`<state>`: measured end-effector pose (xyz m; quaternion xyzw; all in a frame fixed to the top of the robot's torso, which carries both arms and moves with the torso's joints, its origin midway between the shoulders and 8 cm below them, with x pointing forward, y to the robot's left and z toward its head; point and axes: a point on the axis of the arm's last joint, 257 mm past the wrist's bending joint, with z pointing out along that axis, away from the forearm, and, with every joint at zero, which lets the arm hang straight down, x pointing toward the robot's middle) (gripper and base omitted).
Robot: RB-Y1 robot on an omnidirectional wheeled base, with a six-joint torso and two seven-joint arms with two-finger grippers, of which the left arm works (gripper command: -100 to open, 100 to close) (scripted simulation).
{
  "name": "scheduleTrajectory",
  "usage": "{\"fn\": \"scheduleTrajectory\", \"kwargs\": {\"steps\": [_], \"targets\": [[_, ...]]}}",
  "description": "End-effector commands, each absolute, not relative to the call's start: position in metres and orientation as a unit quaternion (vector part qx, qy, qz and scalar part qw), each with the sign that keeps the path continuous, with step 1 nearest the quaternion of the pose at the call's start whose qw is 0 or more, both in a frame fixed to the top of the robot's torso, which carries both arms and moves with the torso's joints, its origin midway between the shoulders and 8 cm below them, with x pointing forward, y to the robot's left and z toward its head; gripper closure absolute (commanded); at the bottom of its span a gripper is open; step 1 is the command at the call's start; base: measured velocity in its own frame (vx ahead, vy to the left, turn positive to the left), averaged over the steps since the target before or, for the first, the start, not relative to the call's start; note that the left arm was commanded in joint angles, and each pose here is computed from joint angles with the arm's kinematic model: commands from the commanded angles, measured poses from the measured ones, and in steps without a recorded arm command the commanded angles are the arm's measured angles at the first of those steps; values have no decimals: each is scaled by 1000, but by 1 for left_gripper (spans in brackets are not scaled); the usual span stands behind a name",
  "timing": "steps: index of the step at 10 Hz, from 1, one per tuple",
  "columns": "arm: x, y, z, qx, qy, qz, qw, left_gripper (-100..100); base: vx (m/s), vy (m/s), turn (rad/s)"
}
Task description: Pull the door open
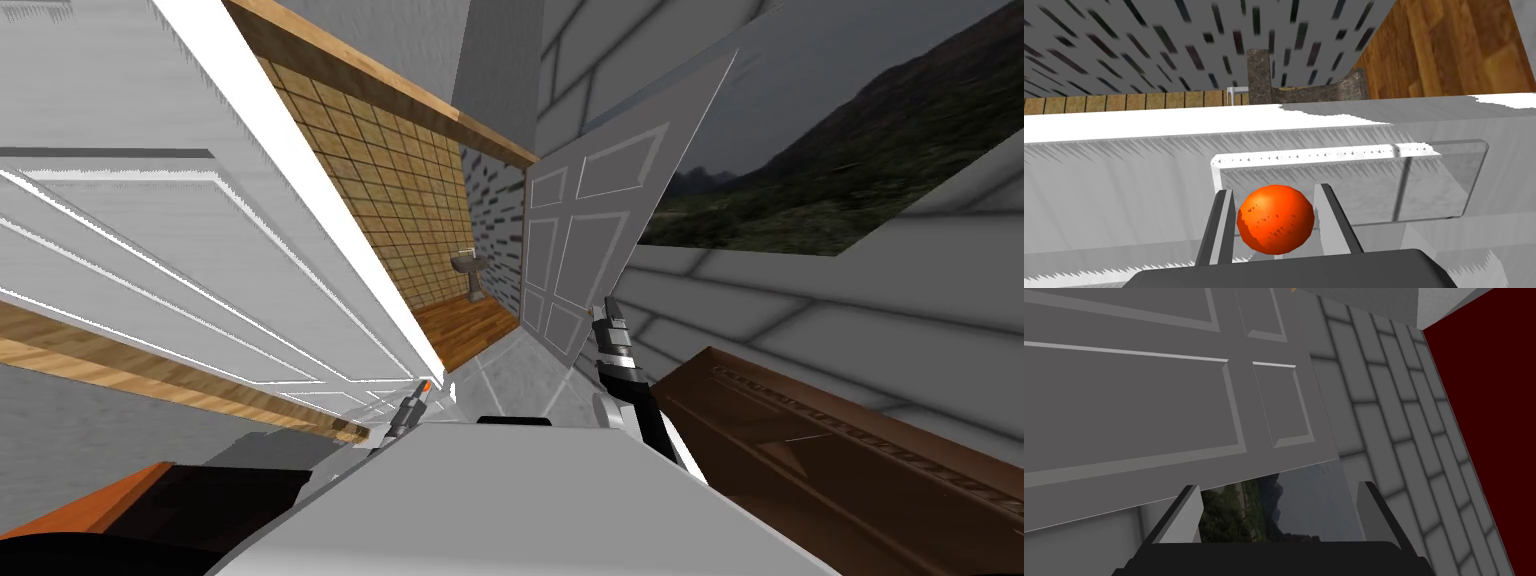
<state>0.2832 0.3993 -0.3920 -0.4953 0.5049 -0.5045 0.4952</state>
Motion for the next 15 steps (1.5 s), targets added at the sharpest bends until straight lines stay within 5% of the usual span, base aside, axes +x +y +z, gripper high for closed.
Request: {"fn": "scheduleTrajectory", "kwargs": {"steps": [1,15], "targets": [[277,399,-393,-493,509,-507,491,100,-239,56,-135],[272,385,-392,-489,511,-511,488,100,-199,60,-161]]}}
